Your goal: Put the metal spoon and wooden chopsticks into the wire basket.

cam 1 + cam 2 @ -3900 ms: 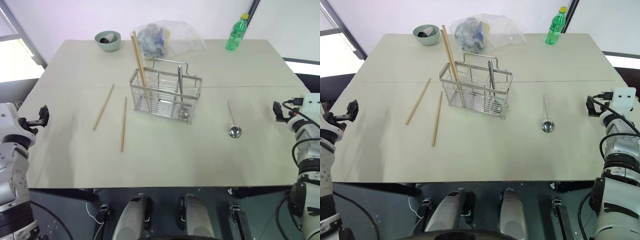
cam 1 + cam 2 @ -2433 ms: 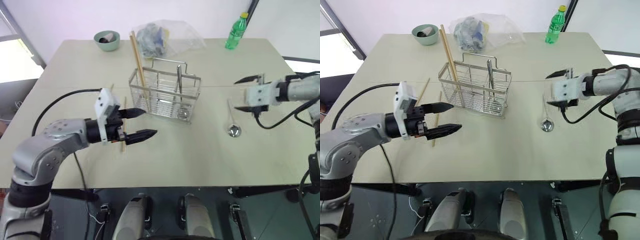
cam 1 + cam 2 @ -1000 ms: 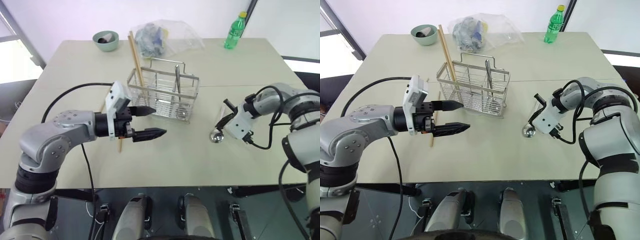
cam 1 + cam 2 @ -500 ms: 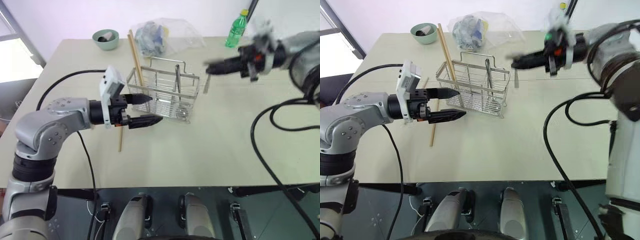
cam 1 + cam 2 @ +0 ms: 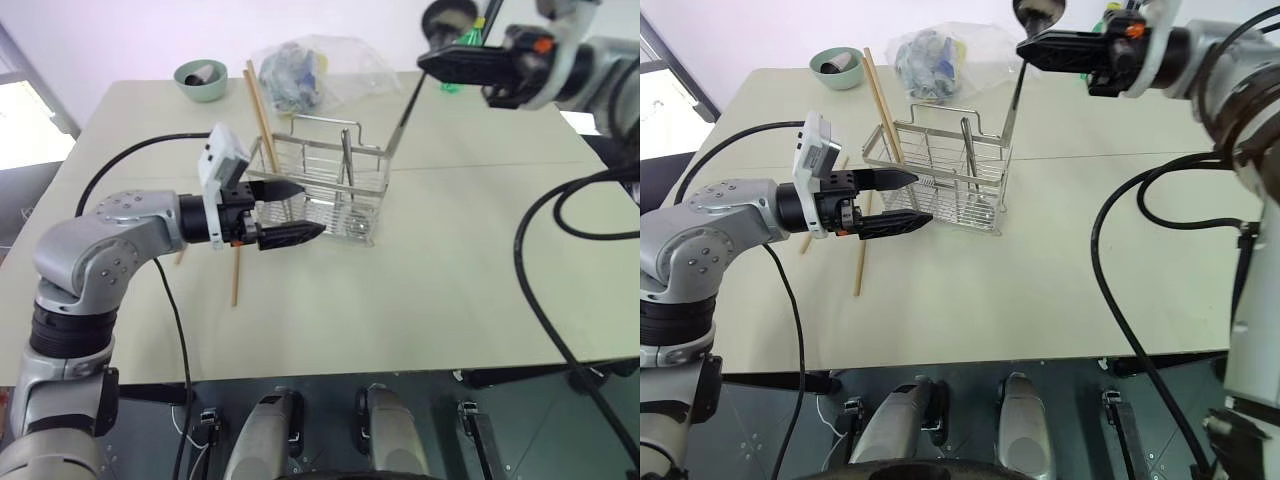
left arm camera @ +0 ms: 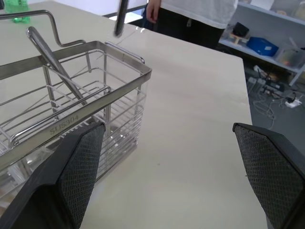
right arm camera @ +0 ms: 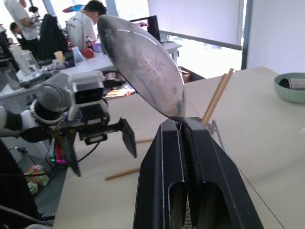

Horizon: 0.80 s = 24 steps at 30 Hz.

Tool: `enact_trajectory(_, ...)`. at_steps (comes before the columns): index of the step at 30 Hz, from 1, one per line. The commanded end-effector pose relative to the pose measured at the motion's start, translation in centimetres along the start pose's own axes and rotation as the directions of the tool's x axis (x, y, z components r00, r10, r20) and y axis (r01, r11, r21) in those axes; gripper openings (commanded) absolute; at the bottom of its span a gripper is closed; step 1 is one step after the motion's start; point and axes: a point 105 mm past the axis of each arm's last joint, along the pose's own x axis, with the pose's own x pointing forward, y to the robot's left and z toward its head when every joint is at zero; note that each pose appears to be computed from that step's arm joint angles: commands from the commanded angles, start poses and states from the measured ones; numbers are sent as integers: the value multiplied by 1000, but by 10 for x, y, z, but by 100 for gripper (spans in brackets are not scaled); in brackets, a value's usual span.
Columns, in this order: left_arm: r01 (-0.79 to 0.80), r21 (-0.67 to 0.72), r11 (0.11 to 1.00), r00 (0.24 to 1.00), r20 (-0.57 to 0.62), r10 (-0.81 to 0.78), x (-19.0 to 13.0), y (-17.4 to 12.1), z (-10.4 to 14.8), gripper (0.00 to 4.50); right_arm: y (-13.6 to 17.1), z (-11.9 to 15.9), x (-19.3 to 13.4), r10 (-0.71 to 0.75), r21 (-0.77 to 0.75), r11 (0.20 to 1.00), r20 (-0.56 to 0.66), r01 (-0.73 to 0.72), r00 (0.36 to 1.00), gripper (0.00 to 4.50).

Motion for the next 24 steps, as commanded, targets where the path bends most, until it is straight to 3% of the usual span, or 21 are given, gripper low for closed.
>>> enact_trajectory(1,-15,62,998,999,45,12,-4,-1,17,450,-2,-2,9,-11,-7,1000,37,12,999,7)
enact_trajectory(9,-54,74,996,996,68,49,-7,4,24,450,-12,-46,19,-60,62,996,-45,63,997,7)
enact_trajectory(10,-58,76,995,996,69,53,-7,5,24,450,-12,-50,19,-65,74,995,-51,68,997,61)
enact_trajectory(12,-64,78,995,996,68,59,-9,6,24,450,-15,-55,19,-86,90,992,-53,90,995,127)
enact_trajectory(18,-104,84,991,992,82,97,-13,12,28,450,-23,-46,16,-167,96,981,-10,168,986,431)
enact_trajectory(24,-291,63,955,949,149,280,-33,40,48,450,-18,-4,-3,-170,103,982,96,160,981,431)
